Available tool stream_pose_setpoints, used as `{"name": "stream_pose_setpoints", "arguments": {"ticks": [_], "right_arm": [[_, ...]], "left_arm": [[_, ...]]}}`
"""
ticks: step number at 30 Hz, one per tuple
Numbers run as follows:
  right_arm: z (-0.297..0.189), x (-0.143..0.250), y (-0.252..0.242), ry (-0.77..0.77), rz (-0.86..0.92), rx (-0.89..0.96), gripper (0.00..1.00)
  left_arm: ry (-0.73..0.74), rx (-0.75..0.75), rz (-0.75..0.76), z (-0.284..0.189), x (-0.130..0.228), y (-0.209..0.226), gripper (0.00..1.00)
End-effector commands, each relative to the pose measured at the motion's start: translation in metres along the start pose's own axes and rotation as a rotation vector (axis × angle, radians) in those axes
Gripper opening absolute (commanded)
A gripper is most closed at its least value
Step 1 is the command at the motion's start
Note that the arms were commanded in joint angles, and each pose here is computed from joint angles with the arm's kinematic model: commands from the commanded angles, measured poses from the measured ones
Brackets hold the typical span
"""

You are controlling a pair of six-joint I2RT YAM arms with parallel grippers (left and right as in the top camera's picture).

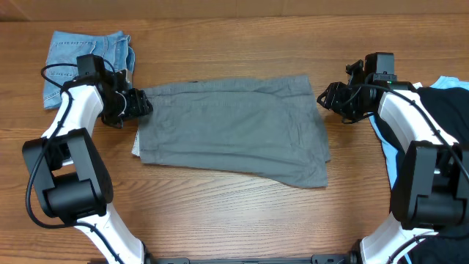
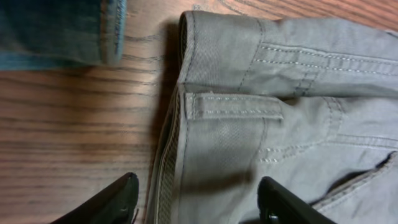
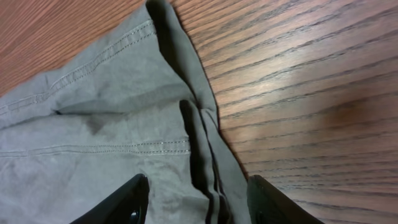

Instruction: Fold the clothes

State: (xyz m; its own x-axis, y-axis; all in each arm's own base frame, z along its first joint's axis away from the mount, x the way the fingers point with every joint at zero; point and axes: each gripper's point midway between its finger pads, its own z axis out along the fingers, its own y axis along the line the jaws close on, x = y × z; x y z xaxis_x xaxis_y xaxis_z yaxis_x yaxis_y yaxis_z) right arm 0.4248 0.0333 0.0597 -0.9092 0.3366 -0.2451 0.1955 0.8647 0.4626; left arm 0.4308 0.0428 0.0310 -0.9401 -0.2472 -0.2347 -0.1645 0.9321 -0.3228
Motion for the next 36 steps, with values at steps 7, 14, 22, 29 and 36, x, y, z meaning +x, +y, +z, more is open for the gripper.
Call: {"name": "stream_pose_setpoints", "arguments": {"ticks": [7,14,22,29,36], "right_arm": [[-0.001,-0.007,0.007,-0.021,-0.018,-0.034,0.54],[0.005,-0.010,0.005,-0.035,-0.024,-0.038,0.53],[0.020,-0.006,-0.003,-0.010,-0.012,-0.030,0.51],[0.036,-0.007,-0.001,0.000,-0.014,-0.075,0.51],[0.048,0.008,0.015,0.064,-0.048,-0.171,0.45]], "left_arm": [[-0.051,0.072,-0.028,-0.002,-0.017,-0.016,0.49],[-0.099,0.142,-0.032,-0.004,-0.030,-0.028,0.41],[-0.102,0.143,-0.030,-0.004,-0.030,-0.028,0.10],[-0.095,0.142,-0.033,-0.004,-0.028,-0.028,0.06],[-0.089,0.141,-0.035,-0.004,-0.027,-0.027,0.06]]}}
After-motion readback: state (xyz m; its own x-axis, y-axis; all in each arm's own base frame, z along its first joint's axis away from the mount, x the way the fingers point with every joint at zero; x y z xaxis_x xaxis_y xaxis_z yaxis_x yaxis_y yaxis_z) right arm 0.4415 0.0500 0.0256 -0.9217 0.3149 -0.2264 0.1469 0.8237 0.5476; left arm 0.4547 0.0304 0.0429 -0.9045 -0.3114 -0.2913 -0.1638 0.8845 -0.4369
